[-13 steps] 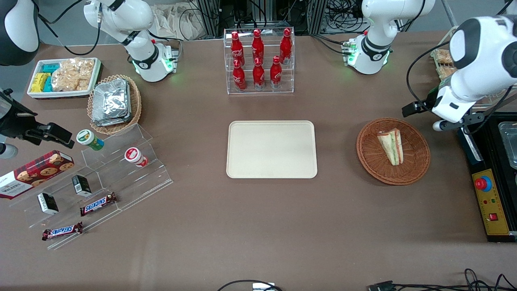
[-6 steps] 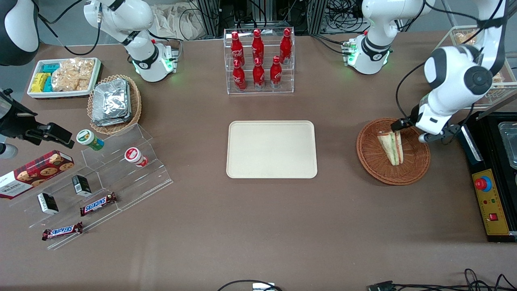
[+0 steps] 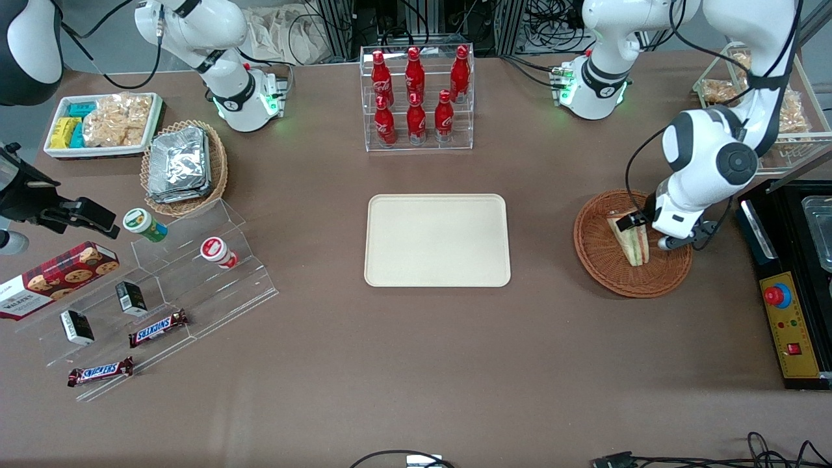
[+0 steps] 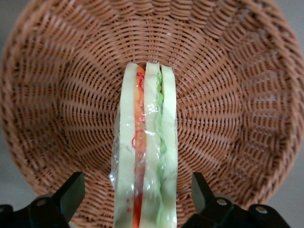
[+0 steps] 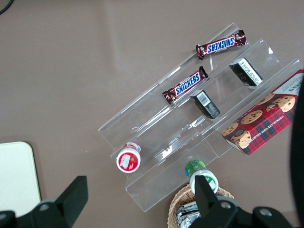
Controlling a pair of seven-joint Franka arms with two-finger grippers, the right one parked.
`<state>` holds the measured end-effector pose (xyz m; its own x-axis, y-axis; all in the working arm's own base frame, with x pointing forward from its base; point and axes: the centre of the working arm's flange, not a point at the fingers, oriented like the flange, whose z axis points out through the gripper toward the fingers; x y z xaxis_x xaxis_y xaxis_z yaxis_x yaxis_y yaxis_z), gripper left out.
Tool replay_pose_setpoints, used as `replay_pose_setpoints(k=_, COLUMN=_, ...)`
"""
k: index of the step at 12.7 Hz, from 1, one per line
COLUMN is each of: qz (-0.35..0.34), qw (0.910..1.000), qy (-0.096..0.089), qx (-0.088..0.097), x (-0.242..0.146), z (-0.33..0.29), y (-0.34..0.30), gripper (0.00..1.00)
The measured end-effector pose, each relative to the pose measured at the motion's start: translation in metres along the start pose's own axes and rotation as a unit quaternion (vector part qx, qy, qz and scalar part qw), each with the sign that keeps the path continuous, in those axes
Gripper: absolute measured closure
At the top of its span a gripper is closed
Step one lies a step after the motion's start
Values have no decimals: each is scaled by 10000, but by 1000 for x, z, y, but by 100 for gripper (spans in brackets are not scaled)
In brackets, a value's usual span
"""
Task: Place sandwich from basket to tray
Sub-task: 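Close the left gripper on the sandwich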
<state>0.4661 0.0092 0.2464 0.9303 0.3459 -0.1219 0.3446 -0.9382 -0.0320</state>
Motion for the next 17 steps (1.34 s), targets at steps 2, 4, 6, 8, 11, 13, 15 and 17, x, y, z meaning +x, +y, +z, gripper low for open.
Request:
replay_pose_setpoints(k=2, qz=14, qw=10000, qy=-51, qx=34, x=1, z=13, y=1, gripper=0)
replay_pose_setpoints(k=4, qz=46, qw=10000, qy=-49, qx=64, x=2, z=19, y=1, gripper=1)
replay_pose_setpoints(k=6, qz=170, qw=9997, qy=-7, qx=151, x=3, z=21, y=2, gripper=20)
replay_pose_setpoints(k=8, qz=260, qw=9994, qy=25, qx=217, x=3, z=21, y=2, gripper=45)
replay_pose_setpoints(k=11, qz=278, qw=9994, qy=60, qx=218, x=5, z=17, y=4, gripper=65)
replay_pose_setpoints(k=13, qz=319, qw=9991, qy=-4, qx=269, x=5, z=0, y=7, gripper=67)
replay_pose_setpoints(k=15, qz=482, qw=9980, qy=-119, qx=389, x=-3, z=-49, y=23, gripper=76)
replay_pose_setpoints(k=17, qz=625, qw=9965, qy=-172, qx=529, x=-20, z=-123, y=37, gripper=80)
